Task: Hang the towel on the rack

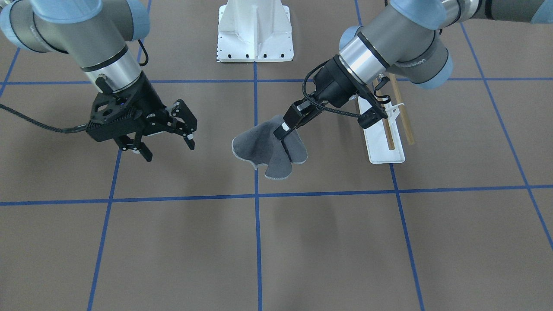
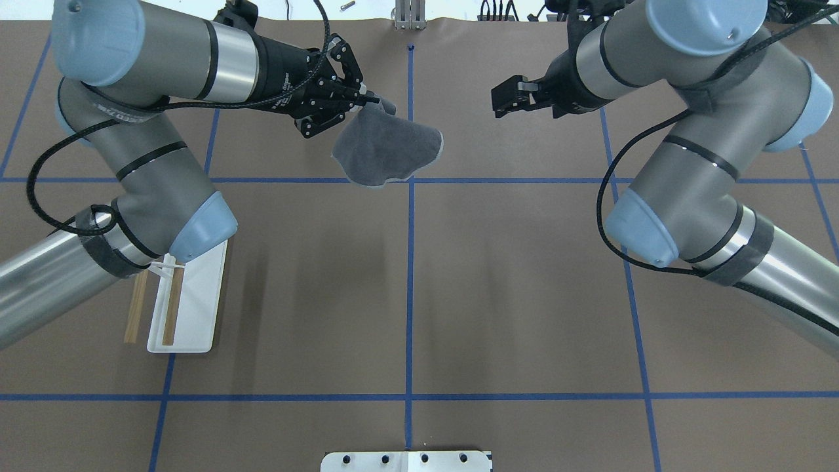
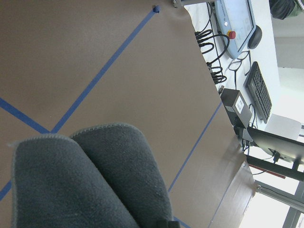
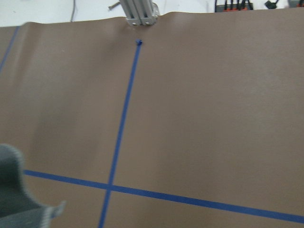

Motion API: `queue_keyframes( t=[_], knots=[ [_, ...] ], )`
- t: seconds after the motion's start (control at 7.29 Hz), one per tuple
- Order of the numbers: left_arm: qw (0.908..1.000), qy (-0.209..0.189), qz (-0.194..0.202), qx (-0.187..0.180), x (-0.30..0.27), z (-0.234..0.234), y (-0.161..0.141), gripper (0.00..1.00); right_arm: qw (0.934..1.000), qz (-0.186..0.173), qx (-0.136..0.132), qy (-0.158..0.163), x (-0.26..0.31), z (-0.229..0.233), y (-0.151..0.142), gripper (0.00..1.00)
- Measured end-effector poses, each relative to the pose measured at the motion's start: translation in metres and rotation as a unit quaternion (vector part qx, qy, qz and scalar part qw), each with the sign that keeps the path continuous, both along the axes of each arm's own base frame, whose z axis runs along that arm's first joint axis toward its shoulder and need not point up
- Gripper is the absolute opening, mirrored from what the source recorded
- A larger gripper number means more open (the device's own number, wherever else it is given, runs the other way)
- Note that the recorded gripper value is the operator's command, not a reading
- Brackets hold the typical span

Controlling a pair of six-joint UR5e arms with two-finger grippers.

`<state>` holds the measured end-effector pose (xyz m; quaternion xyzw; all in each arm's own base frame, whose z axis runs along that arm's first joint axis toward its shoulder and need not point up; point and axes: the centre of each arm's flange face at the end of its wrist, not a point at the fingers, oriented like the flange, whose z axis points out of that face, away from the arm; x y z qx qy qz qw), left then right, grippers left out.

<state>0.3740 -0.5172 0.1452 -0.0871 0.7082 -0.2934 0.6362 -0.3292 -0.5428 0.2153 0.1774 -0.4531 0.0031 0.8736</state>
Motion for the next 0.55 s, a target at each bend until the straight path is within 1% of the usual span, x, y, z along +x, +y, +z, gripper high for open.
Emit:
queue_keyframes(
  t=[0.14, 0.27, 0.41, 0.55],
  knots=[
    [0.9996, -0.007, 0.018, 0.019, -0.012, 0.011, 0.011, 0.0, 0.9988, -0.023, -0.001, 0.043, 0.026, 0.028, -0.015, 1.0],
    [0.9983, -0.019, 0.035, 0.044, -0.024, 0.028, 0.025, 0.0, 0.9956, -0.049, 0.004, 0.079, 0.05, 0.061, -0.028, 1.0],
    [0.9958, -0.034, 0.048, 0.07, -0.034, 0.048, 0.037, 0.0, 0.9909, -0.075, 0.011, 0.111, 0.073, 0.098, -0.043, 1.0],
    [0.9931, -0.048, 0.056, 0.091, -0.043, 0.067, 0.046, 0.0, 0.9858, -0.1, 0.018, 0.134, 0.095, 0.132, -0.058, 1.0]
  ],
)
